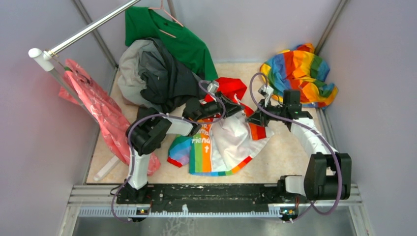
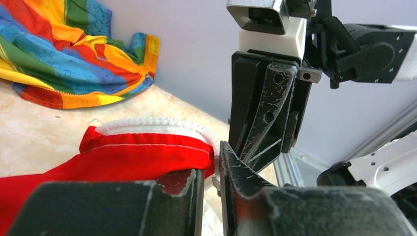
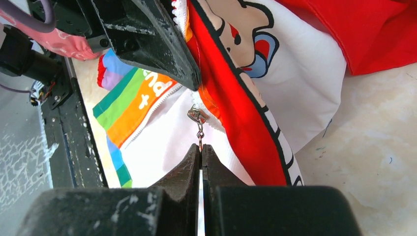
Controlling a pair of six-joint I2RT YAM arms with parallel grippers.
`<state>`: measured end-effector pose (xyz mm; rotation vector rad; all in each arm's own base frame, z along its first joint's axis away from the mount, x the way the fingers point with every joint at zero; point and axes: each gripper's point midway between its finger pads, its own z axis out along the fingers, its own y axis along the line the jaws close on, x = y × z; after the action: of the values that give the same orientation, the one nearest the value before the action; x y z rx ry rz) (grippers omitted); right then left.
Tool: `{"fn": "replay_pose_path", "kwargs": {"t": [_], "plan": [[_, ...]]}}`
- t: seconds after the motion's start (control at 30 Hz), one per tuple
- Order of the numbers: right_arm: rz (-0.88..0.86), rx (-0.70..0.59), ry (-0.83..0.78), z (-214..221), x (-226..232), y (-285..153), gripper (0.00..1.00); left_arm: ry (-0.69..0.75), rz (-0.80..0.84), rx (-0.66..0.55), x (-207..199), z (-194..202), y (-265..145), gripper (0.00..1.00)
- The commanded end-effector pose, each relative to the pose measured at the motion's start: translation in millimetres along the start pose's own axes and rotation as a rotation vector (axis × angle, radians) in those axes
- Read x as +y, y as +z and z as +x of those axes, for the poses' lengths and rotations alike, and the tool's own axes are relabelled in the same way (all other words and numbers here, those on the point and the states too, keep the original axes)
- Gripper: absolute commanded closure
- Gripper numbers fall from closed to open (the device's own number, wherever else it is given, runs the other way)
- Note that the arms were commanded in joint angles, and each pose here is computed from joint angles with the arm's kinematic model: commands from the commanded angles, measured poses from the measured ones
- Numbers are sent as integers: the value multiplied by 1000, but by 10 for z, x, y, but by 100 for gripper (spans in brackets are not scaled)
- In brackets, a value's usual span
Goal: Zip up the jacket
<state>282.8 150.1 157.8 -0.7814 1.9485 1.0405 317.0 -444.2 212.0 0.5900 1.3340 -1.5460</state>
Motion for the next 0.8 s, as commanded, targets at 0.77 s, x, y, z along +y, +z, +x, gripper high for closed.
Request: {"fn": "replay_pose_path", "kwargs": {"t": [0.77], "plan": [[-147, -150, -33, -379, 279, -22, 100, -71, -32, 64, 64, 234, 41, 100]]}}
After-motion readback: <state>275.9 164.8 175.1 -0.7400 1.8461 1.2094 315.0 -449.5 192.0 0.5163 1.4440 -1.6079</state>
